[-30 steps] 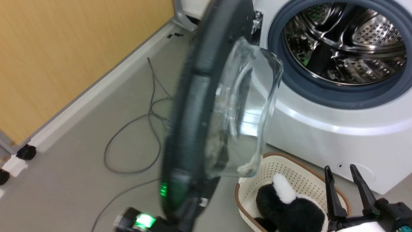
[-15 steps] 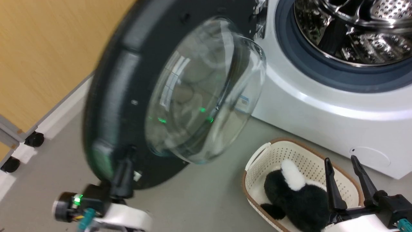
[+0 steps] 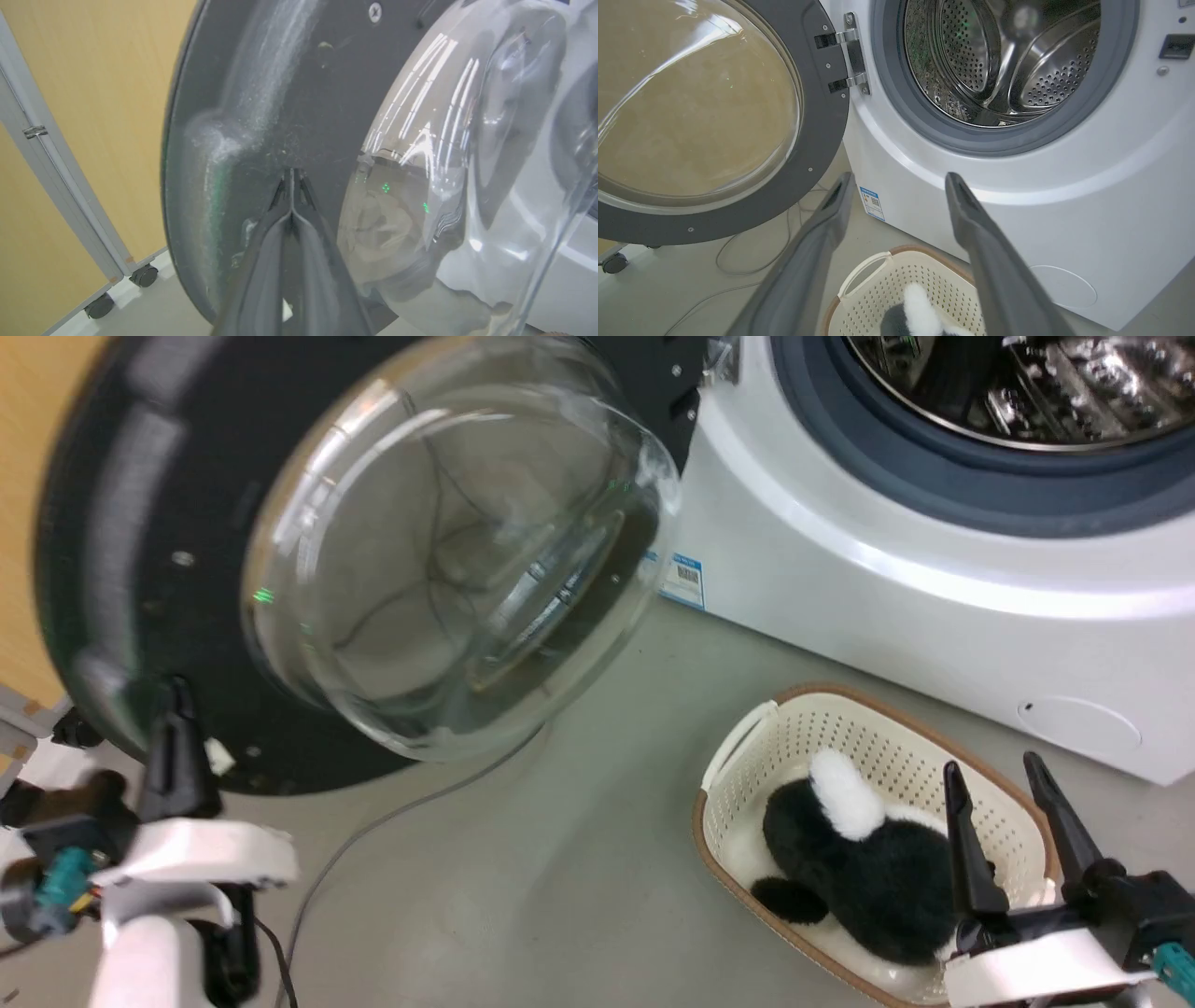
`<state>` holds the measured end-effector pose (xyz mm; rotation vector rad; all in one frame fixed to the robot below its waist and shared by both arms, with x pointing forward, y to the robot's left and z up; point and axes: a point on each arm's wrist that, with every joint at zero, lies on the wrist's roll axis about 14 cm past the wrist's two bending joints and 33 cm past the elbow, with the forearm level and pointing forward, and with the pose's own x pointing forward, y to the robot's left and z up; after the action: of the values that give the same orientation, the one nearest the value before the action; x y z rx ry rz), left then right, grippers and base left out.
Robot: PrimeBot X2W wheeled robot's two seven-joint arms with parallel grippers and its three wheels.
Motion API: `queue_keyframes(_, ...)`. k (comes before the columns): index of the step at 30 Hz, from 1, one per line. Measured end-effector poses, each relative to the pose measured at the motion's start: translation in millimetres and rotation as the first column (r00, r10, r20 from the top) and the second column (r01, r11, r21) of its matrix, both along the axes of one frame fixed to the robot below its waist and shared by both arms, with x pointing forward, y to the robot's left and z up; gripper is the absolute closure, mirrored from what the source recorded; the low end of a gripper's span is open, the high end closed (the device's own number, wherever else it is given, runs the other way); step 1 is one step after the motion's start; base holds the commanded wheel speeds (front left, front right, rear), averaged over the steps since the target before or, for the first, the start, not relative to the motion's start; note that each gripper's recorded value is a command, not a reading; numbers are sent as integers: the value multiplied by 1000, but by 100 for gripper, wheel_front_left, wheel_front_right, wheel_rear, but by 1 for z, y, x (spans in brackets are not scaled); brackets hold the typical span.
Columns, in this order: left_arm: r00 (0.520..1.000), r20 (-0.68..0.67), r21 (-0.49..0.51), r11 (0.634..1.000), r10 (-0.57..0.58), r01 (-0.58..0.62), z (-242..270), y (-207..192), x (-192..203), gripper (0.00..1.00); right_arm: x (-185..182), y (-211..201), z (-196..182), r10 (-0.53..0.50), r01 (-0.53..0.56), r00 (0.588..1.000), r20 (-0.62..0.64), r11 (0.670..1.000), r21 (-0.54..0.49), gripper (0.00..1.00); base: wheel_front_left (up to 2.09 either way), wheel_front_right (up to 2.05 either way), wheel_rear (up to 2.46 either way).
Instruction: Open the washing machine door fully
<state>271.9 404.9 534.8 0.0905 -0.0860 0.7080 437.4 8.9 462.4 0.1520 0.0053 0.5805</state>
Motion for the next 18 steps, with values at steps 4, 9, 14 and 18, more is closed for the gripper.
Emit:
queue_keyframes(4, 999, -2, -6, 999, 35, -35, -1, 16, 5, 100, 6, -3, -3, -12, 12, 1000, 0, 1000, 0, 0, 0, 0, 0)
queue_keyframes(9, 998, -20, -21, 998, 53, -53, -8, 30, 15, 100, 13, -9, -6, -30, 30, 1000, 3, 1000, -8, 0, 0, 0, 0)
queue_keyframes(14, 997, -45, -33, 997, 66, -67, -15, 42, 27, 100, 18, -17, -10, -53, 53, 999, 0, 998, -14, 0, 0, 0, 0)
queue_keyframes(18, 995, -52, -32, 996, 81, -82, -16, 53, 35, 100, 21, -25, -14, -73, 73, 997, -5, 997, -21, 0, 0, 0, 0)
